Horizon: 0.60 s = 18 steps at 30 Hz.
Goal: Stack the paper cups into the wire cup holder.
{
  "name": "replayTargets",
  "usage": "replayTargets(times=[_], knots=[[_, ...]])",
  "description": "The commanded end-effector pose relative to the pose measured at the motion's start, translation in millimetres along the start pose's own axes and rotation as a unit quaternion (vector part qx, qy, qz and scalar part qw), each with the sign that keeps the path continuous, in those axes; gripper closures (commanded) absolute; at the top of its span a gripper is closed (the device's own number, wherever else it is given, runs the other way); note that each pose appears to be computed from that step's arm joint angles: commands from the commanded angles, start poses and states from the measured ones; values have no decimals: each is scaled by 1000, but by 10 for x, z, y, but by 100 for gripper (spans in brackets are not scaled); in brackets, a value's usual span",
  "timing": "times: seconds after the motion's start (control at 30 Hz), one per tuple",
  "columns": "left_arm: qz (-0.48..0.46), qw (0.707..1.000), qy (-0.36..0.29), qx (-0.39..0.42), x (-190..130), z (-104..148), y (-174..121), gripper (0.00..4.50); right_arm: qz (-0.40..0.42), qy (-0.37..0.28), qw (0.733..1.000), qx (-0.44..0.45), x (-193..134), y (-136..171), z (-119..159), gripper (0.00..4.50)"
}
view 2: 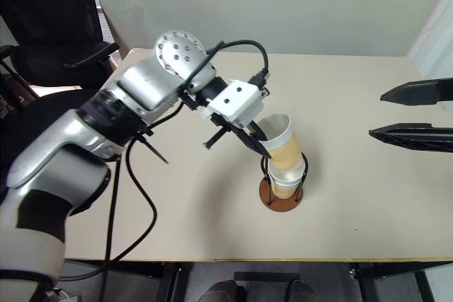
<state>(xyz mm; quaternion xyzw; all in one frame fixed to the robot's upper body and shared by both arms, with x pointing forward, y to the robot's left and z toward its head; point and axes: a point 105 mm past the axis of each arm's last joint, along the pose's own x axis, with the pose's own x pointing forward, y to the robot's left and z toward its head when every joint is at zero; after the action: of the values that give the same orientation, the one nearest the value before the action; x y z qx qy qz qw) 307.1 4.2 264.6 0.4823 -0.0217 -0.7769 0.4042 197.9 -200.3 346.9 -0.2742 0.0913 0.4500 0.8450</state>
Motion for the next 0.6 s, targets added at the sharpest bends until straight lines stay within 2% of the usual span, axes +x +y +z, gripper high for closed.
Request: replayTargets(times=[0.03,0.27,0.3,0.4,0.6], knots=[[-7,1000,8,27,0,13,21,447,-17,-15,1000,-12,-58,28,69,148],[-20,999,13,48,59,52,4,447,-16,-18,1000,-10,-19,10,48,148],[-20,998,12,50,56,71,10,430,-15,-18,1000,-11,-11,6,47,148],[-18,998,21,55,-2,104,19,356,-13,-19,1000,-12,6,-10,45,148],[-2,999,4,54,-111,233,59,137,-10,-23,1000,-17,35,-34,40,148]])
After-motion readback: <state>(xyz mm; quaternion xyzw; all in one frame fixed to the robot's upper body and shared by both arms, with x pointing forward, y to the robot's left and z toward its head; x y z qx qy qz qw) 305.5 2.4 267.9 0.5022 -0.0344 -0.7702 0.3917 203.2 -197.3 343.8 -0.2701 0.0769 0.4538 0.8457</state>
